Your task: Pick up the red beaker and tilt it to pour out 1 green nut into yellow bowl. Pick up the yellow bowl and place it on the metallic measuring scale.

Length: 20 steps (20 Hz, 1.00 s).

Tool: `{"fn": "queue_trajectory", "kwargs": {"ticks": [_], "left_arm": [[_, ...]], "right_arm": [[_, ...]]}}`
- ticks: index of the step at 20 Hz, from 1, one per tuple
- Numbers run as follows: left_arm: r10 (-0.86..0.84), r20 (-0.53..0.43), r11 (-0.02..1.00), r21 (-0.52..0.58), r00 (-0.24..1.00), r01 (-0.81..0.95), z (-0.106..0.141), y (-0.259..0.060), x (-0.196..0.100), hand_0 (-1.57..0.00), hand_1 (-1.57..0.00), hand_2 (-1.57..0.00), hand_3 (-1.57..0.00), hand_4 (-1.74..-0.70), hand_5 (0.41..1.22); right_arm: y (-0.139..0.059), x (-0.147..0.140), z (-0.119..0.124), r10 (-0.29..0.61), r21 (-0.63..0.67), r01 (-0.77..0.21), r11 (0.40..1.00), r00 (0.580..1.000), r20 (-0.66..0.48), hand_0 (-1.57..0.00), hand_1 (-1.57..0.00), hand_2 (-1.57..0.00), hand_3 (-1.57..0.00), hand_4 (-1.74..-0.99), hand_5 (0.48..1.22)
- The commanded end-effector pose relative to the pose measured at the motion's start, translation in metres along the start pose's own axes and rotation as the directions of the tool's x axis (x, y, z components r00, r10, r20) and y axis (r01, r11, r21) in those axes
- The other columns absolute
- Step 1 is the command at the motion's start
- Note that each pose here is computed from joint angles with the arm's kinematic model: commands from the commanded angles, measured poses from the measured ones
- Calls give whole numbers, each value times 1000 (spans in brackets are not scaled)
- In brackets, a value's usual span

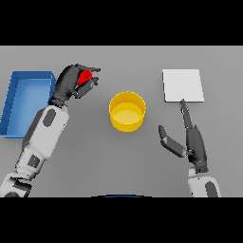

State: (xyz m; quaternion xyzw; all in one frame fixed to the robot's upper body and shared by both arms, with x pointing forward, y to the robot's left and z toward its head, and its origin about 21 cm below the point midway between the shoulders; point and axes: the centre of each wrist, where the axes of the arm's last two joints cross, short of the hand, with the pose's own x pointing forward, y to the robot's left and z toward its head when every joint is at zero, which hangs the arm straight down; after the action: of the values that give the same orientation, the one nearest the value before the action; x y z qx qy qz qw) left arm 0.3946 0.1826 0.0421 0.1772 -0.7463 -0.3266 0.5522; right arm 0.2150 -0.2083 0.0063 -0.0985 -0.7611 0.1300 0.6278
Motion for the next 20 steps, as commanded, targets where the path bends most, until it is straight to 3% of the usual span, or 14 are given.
{"fn": "queue_trajectory", "kwargs": {"ticks": [1, 4, 8, 13, 17, 20], "left_arm": [[-27, 7, 999, -21, 1000, 27, 2, -1, 4, -1559, -1560, -1560, -1555, -1735, 1127], [-68, 28, 996, -59, 997, 70, 10, -4, 13, -1559, -1560, -1560, -1555, -1735, 1136], [-326, 89, 926, -168, 941, 337, -7, 0, 40, -1566, -1566, -1566, -1564, -1739, 1153], [-613, 255, 687, -296, 748, 664, -31, -1, 69, -1569, -1570, -1569, -1569, -1740, 1199], [-729, 371, 464, -350, 575, 814, -44, -13, 92, -1570, -1570, -1570, -1570, -1582, 1212], [-771, 441, 319, -359, 460, 877, -48, -20, 98, -1571, -1571, -1571, -1571, -1657, 1216]], "right_arm": [[0, 1, 0, -6, 0, 6, 1000, 1000, 9, 1, 1, 1, 1, -1092, 667], [0, -2, 1, 10, 3, -9, 1000, 1000, -14, 1, 1, 1, 1, -1092, 664], [1, 4, -1, -13, 16, 13, 1000, 1000, 10, 1, 1, 1, 1, -1069, 685], [5, 4, 0, 5, 8, -5, 1000, 1000, 10, 1, 1, 1, 1, -1068, 689], [6, 2, 1, -25, 17, 25, 1000, 1000, 16, 1, 1, 1, 1, -1063, 681], [4, 1, 1, -28, 20, 29, 999, 1000, -13, 1, 1, 1, 1, -1056, 672]]}}
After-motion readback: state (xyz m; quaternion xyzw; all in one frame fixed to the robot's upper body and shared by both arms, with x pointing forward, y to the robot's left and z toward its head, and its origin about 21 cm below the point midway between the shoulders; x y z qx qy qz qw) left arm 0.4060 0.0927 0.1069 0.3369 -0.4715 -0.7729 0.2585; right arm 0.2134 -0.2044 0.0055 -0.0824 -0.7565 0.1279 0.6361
